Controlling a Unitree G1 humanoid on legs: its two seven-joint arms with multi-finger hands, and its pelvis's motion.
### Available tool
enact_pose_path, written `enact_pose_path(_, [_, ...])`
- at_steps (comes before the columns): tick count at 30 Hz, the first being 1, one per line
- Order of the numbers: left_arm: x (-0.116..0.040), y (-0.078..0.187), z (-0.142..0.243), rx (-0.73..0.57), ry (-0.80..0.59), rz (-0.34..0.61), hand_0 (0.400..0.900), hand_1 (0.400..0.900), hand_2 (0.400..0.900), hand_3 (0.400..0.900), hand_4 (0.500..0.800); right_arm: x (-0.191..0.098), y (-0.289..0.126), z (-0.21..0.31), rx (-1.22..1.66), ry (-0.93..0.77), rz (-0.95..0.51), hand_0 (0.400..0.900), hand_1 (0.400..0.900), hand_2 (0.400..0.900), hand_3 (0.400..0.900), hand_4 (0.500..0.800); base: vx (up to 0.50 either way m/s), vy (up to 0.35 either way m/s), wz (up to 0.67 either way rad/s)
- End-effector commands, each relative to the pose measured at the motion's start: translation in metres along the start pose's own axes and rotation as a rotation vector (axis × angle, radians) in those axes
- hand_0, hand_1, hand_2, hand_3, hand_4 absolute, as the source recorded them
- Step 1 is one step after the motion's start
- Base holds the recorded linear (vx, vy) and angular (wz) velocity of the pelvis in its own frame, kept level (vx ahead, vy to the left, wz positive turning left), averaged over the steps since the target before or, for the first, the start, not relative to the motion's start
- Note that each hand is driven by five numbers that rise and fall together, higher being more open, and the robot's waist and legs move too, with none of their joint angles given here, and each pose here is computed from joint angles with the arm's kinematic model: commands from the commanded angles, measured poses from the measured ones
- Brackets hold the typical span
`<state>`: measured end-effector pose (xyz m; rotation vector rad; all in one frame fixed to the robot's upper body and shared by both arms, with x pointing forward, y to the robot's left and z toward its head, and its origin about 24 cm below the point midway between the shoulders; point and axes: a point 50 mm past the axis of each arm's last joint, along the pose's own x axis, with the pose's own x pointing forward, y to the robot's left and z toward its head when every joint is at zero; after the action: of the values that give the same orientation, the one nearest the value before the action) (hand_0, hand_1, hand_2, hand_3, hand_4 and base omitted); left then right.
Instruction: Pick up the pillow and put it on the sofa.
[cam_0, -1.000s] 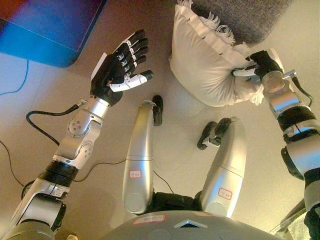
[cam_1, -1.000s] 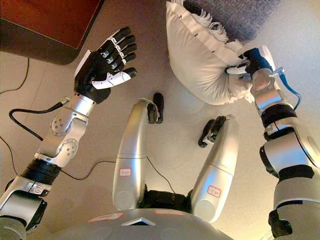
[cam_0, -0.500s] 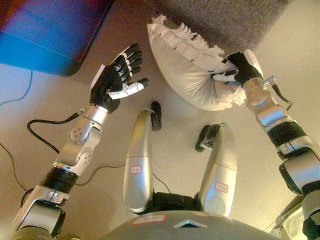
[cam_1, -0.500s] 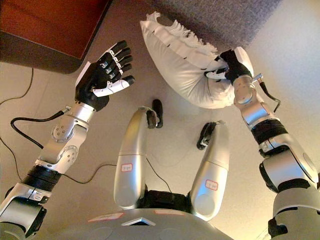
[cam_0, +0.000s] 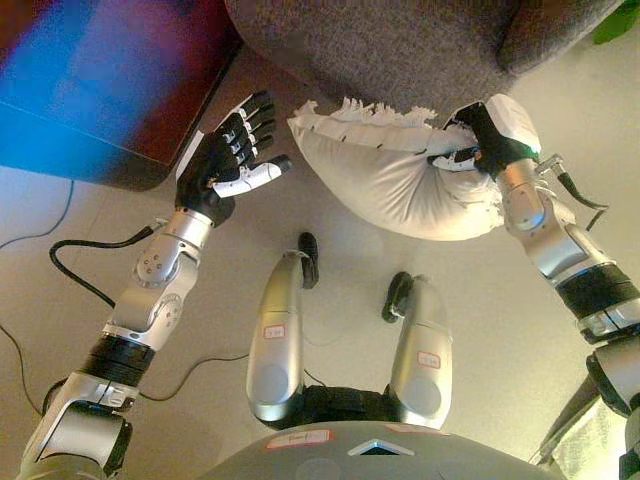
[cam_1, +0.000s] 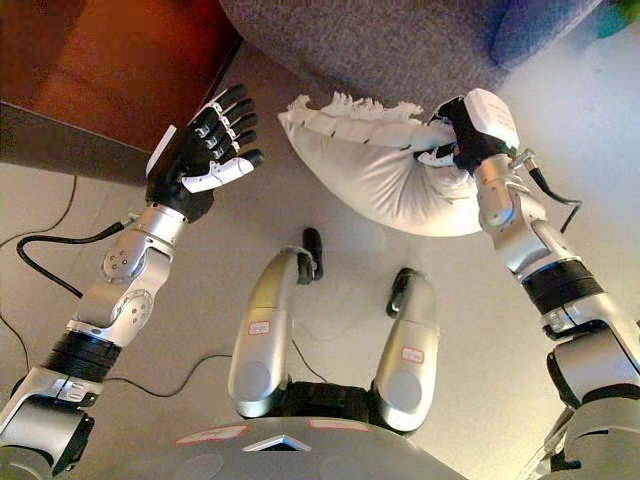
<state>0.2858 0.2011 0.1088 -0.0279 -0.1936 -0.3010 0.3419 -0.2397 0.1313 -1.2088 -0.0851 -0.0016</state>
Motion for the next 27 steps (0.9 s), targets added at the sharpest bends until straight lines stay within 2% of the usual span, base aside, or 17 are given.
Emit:
enact_pose_path(1, [0.0,-0.004,0.018,0.032,-0.108,-0.023,0.9,0.9,0.9,0.9,0.8,0.004,-0.094,0.047,-0.057,-0.247,-0.375,0.4,0.4,0.4,0.4,0.5,0.0,0.0,0.0])
enact_pose_path(6, [-0.007,-0.002,0.004,0.009,-0.038,-0.012,0.9,0.9,0.9,0.9,0.8,-0.006,-0.103,0.048,-0.136,-0.276,-0.397,0.4,0.4,0.4,0.4,0.5,0.044,0.001,-0.03])
enact_pose_path(16, [-0.033,-0.011,-0.036,-0.098,0.134,-0.015,0.9,0.9,0.9,0.9,0.8,-0.03,-0.128,0.048,-0.277,-0.343,-0.418,0.4,0.4,0.4,0.4,0.5,0.118,0.036,-0.02])
enact_pose_path(22, [-0.055,-0.016,-0.057,-0.172,0.239,-0.025,0.9,0.9,0.9,0.9,0.8,-0.028,-0.154,0.049,-0.365,-0.338,-0.401,0.4,0.4,0.4,0.4,0.5,0.164,0.049,0.05])
enact_pose_path(27, [-0.067,-0.018,-0.063,-0.2,0.281,-0.038,0.9,0.9,0.9,0.9,0.8,-0.019,-0.178,0.055,-0.438,-0.337,-0.388,0.4,0.4,0.4,0.4,0.5,0.153,0.037,0.14])
